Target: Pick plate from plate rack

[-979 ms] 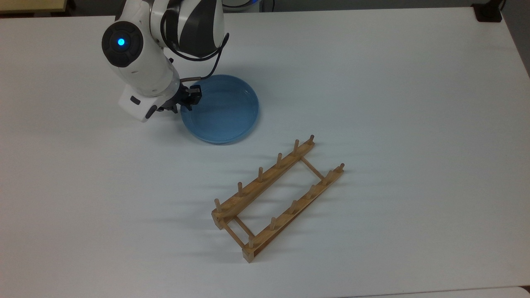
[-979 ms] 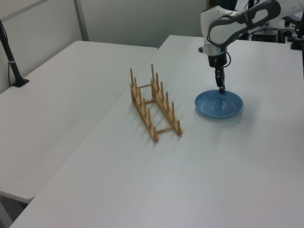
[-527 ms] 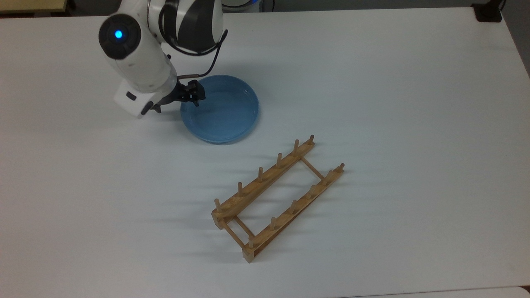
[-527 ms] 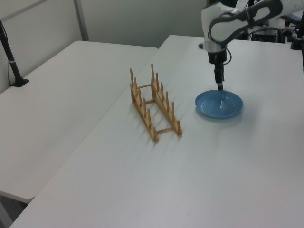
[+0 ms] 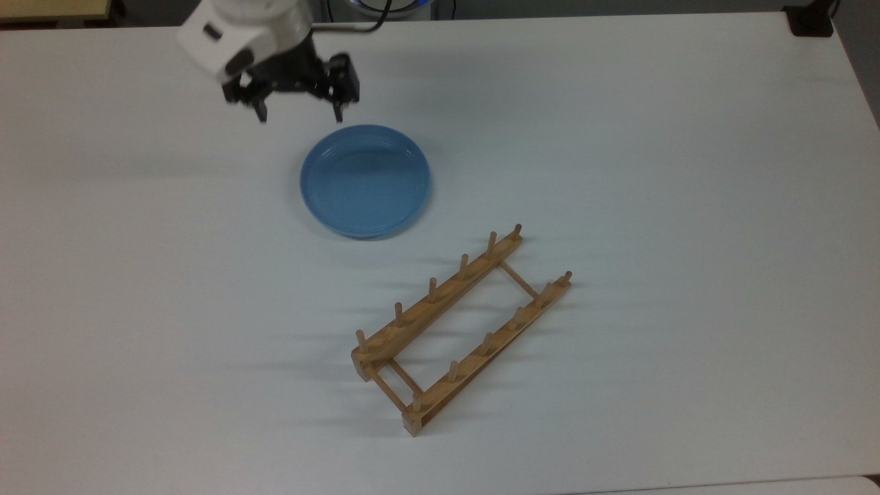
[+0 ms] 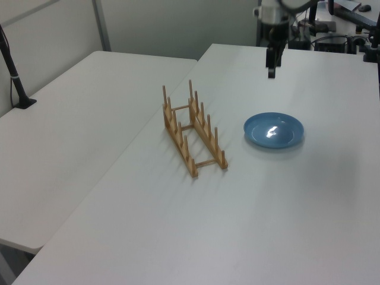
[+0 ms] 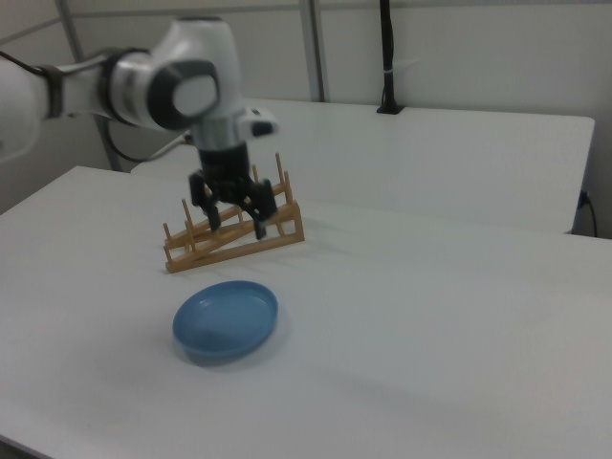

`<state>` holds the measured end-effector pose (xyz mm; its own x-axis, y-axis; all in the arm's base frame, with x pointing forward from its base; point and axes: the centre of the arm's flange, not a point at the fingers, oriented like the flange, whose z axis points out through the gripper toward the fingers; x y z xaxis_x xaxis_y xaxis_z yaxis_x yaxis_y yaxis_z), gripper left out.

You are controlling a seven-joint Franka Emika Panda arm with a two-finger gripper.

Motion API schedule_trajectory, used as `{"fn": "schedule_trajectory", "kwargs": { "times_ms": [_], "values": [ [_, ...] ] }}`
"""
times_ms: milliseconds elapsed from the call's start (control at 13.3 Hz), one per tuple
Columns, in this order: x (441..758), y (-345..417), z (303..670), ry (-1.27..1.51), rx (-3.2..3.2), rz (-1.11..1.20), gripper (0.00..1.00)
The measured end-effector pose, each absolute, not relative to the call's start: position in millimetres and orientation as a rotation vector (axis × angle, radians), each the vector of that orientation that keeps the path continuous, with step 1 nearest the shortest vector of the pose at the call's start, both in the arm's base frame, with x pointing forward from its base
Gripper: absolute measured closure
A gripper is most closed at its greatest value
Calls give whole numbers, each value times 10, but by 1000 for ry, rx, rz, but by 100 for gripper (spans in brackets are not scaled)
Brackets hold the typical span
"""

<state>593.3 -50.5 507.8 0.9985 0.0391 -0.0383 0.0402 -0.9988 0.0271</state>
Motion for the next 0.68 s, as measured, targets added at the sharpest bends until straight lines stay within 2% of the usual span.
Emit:
{"fn": "schedule_trajectory", "kwargs": {
  "times_ms": [301,678],
  "values": [
    [5658,19,5503,-17,3024,-79,0],
    [5557,165,5602,-33,3016,-124,0]
  ]
}}
